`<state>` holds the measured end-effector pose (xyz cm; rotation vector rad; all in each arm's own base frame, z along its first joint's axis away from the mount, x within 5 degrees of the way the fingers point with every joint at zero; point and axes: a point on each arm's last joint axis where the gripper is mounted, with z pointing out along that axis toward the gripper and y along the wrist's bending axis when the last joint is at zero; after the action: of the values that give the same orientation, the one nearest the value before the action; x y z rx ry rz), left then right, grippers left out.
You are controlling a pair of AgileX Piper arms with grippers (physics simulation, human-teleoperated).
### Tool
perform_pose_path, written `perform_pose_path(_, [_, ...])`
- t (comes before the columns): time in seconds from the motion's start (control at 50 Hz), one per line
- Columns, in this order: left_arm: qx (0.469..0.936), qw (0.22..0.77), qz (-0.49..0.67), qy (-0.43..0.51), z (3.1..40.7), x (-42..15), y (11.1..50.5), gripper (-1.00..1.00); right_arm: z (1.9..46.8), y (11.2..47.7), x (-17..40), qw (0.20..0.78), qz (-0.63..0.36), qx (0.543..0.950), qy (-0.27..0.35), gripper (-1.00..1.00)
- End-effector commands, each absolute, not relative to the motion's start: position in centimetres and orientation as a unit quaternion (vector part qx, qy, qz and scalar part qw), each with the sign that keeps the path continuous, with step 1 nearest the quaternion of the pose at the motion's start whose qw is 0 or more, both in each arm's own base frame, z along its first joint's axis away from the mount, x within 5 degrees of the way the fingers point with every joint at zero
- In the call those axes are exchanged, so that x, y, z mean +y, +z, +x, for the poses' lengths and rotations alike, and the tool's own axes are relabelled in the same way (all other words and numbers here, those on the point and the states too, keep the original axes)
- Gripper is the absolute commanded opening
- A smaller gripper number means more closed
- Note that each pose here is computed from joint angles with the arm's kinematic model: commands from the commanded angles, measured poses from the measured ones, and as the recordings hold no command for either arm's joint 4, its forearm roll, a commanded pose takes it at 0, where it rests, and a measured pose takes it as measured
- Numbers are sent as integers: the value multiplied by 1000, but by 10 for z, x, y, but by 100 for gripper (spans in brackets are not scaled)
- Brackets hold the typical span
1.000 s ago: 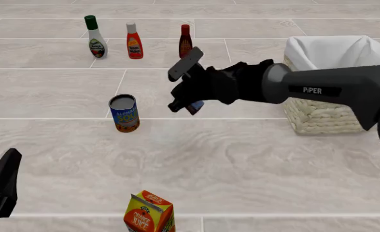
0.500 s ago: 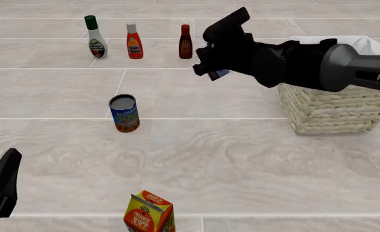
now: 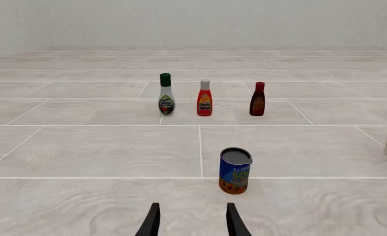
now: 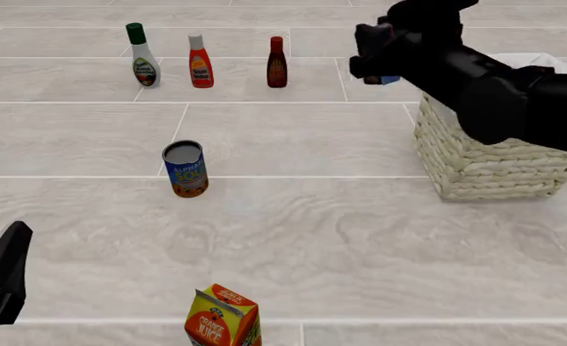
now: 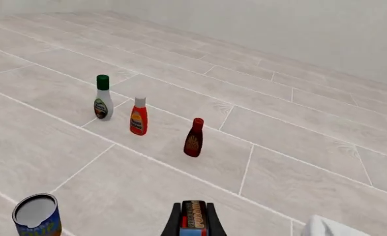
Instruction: Pick the chocolate pudding and place it in the basket.
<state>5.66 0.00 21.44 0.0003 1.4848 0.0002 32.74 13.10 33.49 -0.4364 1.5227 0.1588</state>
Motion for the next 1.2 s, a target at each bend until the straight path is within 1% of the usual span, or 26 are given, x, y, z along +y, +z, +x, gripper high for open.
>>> perform_pose_path(0.02, [676,737,0,0,57,0,214,100,305,356,98,742,-142,651,73,-100])
perform_pose_path(0.1, [676,737,0,0,57,0,214,100,296,365,87,756,-129,639,66,-100])
perform_pose_path(0.14, [676,737,0,0,57,0,214,100,297,368,88,754,-127,641,71,-100])
perform_pose_path(0.18, [676,737,0,0,57,0,214,100,294,372,79,762,-116,634,63,-100])
perform_pose_path(0.5, [676,737,0,0,57,0,214,100,292,398,47,780,-68,620,39,-100])
perform_pose_path(0.68, [676,737,0,0,57,0,214,100,294,412,27,787,-41,615,19,-100])
perform_pose_path(0.7, [676,737,0,0,57,0,214,100,292,417,20,792,-33,610,12,-100])
perform_pose_path(1.2, [676,737,0,0,57,0,214,100,290,448,-21,794,18,606,-33,-100])
